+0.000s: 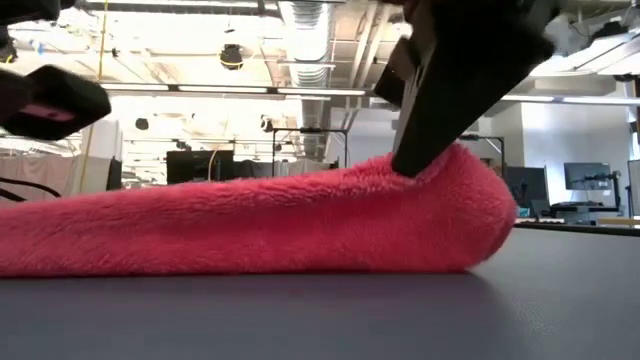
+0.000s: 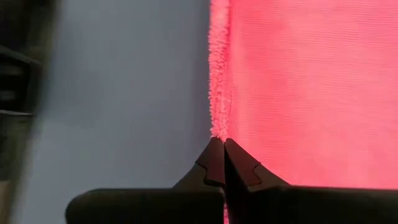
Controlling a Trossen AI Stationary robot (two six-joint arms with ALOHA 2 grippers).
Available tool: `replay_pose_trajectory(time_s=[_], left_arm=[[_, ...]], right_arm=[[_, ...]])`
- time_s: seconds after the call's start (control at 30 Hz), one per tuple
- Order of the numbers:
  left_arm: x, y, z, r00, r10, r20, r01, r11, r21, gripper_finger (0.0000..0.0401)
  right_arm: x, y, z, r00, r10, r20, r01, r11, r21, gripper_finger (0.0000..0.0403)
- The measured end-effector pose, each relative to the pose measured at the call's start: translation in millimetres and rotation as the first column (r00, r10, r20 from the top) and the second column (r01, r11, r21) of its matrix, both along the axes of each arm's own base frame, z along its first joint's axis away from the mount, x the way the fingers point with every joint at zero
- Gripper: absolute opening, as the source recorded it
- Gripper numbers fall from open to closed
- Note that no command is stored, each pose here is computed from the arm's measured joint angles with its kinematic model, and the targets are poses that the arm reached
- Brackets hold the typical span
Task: Roll towel into tight, uniform cylinder
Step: Fold the red towel
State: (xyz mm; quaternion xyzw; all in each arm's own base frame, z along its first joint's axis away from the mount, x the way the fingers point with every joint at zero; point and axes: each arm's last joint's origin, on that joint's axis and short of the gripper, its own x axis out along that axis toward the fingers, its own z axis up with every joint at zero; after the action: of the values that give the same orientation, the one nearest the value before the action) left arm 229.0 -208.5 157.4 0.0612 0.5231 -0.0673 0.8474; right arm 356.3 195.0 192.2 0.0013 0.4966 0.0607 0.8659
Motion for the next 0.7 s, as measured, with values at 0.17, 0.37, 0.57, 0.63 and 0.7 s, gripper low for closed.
replay_pose_trajectory(time_s=[0.17, 0.37, 0.57, 0.63, 0.7], left_arm=[[8, 18, 13, 0.997, 0.068, -0.045, -0.059, 0.982, 0.179, 0.0], [15, 46, 18, 0.987, 0.148, -0.069, -0.114, 0.926, 0.359, 0.0], [28, 79, 12, 0.974, 0.207, -0.089, -0.15, 0.892, 0.427, 0.0], [31, 88, 12, 0.969, 0.231, -0.084, -0.169, 0.876, 0.453, 0.0], [34, 94, 12, 0.968, 0.239, -0.078, -0.175, 0.863, 0.475, 0.0]], right_arm=[[9, -26, -2, 0.996, -0.087, -0.006, 0.086, 0.993, -0.079, 0.0012], [18, -59, -3, 0.99, -0.139, -0.022, 0.134, 0.977, -0.167, 0.0013], [27, -95, -4, 0.976, -0.217, -0.026, 0.205, 0.95, -0.234, 0.0013], [29, -106, -4, 0.967, -0.254, -0.024, 0.239, 0.935, -0.262, 0.0013], [29, -115, -4, 0.959, -0.284, -0.02, 0.266, 0.919, -0.293, 0.0013]])
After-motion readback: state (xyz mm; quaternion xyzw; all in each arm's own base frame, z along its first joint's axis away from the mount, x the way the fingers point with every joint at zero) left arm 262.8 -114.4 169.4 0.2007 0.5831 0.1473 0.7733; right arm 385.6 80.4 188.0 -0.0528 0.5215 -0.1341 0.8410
